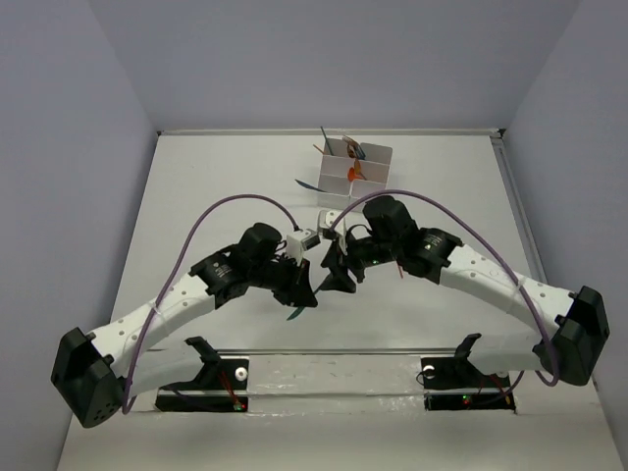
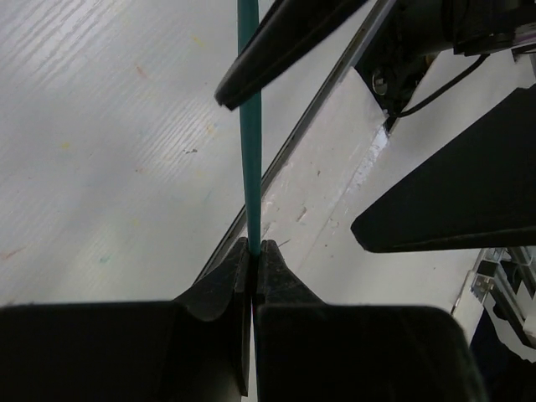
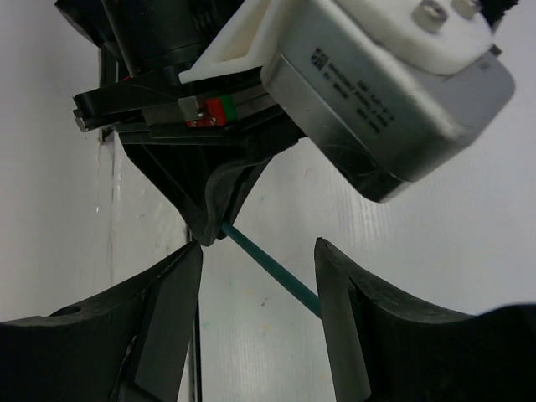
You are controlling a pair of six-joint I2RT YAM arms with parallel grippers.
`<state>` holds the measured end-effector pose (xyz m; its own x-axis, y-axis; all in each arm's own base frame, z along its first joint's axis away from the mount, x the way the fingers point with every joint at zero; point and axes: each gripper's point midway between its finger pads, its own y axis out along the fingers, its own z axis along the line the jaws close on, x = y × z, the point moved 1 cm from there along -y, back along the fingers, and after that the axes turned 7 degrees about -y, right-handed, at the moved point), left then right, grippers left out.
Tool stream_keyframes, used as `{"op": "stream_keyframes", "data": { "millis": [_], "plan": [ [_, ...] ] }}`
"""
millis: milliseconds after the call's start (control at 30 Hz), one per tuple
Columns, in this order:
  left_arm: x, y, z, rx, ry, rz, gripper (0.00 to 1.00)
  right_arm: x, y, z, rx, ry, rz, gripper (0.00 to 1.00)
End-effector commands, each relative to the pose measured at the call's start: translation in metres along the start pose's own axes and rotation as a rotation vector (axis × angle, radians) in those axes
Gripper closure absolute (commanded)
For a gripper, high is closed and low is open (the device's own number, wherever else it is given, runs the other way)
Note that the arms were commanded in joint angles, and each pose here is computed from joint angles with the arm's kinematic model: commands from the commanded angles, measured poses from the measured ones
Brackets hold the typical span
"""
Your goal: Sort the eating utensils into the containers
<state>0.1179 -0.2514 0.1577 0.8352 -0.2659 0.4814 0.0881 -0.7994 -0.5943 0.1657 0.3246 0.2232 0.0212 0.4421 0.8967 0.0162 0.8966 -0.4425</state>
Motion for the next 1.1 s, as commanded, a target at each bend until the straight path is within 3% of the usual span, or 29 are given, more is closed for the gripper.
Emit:
{"op": "stream_keyframes", "data": {
  "millis": [0, 367, 567, 767, 967, 1067],
  "plan": [
    [0.017, -0.014, -0.027, -0.104, 0.053, -0.043, 0.94, 0.006, 0.007, 0.014, 0.074, -0.027, -0.019, 0.38],
    [0.022, -0.021, -0.032, -0.112, 0.07, -0.042, 0.94, -0.014, 0.022, 0.018, 0.078, -0.005, 0.058, 0.41],
    [0.023, -0.027, -0.031, -0.099, 0.075, -0.053, 0.94, -0.015, 0.02, 0.018, 0.067, -0.004, 0.054, 0.5],
    [0.019, -0.032, -0.036, -0.127, 0.086, -0.047, 0.94, -0.024, 0.021, 0.007, -0.002, 0.003, 0.086, 0.41],
    [0.018, -0.038, -0.04, -0.137, 0.095, -0.045, 0.94, -0.021, 0.022, 0.007, 0.006, -0.005, 0.076, 0.45],
    [0.017, -0.037, -0.04, -0.137, 0.097, -0.039, 0.94, -0.016, 0.023, 0.01, 0.024, -0.005, 0.053, 0.56]
  ]
}}
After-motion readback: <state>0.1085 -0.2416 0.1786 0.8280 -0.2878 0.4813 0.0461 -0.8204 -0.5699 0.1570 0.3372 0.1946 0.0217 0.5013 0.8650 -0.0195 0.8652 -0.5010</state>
